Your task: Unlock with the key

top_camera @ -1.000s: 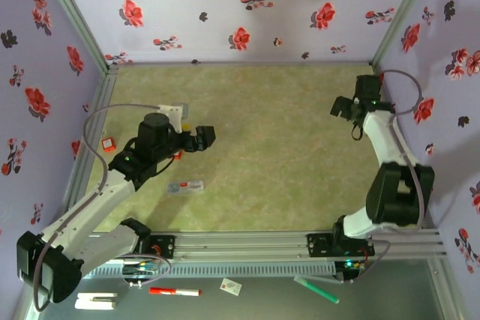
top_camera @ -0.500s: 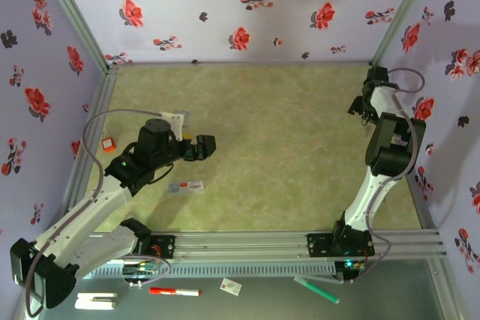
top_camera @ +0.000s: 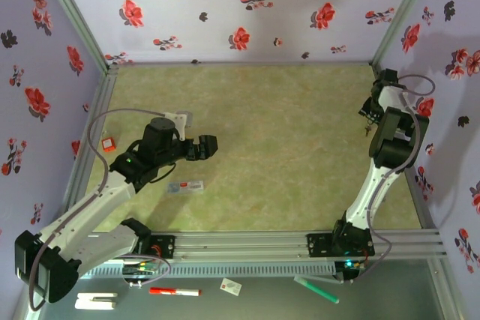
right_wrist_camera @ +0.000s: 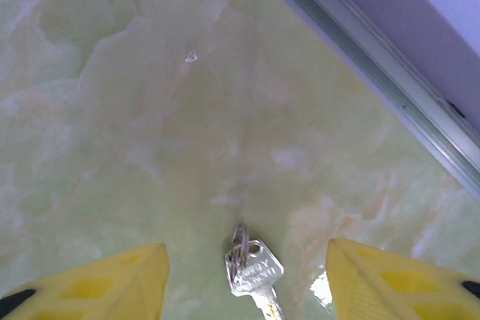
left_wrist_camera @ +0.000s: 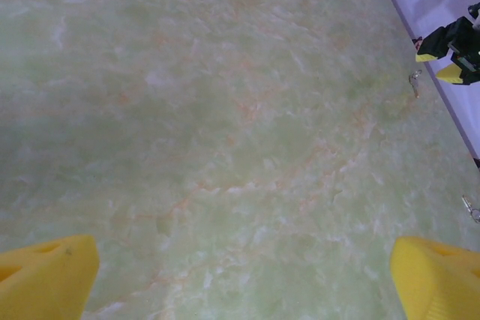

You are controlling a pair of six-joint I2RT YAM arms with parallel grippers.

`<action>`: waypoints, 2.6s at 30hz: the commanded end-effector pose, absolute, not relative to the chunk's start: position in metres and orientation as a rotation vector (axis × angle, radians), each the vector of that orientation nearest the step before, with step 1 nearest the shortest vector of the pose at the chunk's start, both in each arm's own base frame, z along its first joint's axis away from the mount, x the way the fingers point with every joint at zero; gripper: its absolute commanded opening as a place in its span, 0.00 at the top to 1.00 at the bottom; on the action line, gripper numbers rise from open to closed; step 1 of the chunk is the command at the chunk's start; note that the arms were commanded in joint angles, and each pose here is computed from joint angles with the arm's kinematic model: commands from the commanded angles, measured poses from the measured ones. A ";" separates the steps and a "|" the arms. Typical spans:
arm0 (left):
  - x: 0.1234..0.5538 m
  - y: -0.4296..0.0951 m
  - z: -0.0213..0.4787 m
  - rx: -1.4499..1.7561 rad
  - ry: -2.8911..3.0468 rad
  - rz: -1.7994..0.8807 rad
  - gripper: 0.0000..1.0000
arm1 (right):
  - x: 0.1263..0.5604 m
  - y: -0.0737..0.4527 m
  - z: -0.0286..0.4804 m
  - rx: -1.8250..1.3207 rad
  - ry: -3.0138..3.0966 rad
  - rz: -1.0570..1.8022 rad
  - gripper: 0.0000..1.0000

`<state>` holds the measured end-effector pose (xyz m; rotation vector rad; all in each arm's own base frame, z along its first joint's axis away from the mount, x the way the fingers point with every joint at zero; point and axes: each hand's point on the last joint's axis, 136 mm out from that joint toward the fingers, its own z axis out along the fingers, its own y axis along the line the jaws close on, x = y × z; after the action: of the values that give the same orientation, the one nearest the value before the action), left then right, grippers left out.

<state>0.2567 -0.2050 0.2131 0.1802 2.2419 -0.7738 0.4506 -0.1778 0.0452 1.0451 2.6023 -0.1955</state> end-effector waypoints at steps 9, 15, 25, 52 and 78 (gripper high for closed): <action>0.263 -0.206 0.224 0.181 2.221 -0.746 0.00 | 0.454 -0.174 0.027 1.128 2.623 -0.136 0.52; 0.265 -0.206 0.221 0.178 2.229 -0.739 0.00 | 0.451 -0.172 0.018 1.142 2.639 -0.137 0.56; 0.267 -0.205 0.218 0.190 2.230 -0.715 0.00 | 0.448 -0.173 0.011 1.157 2.653 -0.150 0.81; 0.321 -0.276 0.303 -0.417 1.988 -1.416 0.00 | 0.443 0.198 0.311 0.356 1.954 1.273 1.00; 0.357 -0.293 0.280 -1.046 1.686 -1.899 0.02 | 0.378 0.326 0.300 0.237 1.902 1.604 1.00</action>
<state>0.3519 -0.2944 0.2683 -1.0119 1.7904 -1.8357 0.3796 0.3206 0.3001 0.2174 1.9350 1.5721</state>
